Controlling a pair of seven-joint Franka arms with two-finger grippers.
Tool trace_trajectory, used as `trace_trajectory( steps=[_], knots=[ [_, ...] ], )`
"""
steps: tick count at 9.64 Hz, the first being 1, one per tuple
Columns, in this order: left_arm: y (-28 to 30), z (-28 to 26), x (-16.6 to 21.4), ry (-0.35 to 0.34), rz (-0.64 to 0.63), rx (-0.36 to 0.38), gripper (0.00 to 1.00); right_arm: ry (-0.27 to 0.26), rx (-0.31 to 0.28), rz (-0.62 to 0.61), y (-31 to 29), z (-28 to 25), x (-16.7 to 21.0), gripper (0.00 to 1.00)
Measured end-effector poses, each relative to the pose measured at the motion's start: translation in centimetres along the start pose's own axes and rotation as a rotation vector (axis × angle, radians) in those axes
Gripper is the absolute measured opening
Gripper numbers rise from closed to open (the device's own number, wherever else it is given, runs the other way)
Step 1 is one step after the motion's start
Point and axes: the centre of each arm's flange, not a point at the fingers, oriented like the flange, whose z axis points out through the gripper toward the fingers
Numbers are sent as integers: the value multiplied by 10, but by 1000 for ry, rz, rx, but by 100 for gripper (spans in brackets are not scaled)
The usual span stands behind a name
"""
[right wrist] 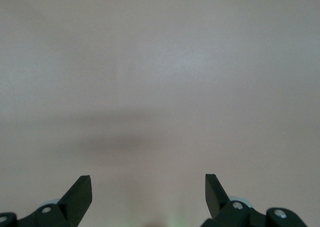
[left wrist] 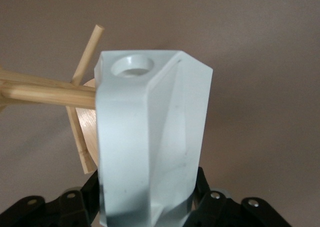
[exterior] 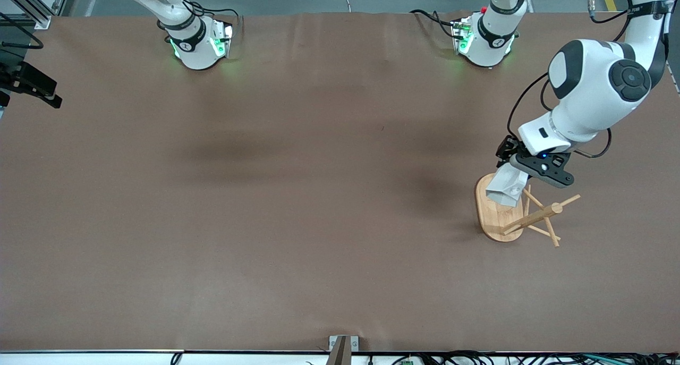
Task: Hang cup on rack
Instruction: 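Lower the cup's handle hole onto a rack peg with the left gripper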
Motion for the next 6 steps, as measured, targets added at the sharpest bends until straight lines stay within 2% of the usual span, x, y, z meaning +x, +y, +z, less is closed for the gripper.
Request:
trace_trajectory(
  steps=[4,6],
  knots=[
    [-17,9,-1,18,-11,6,72,-1,0,-2,-1,0,0,100],
    [-18,17,1,34,-43,-29,72,-2,0,-2,-1,0,0,100]
  ],
)
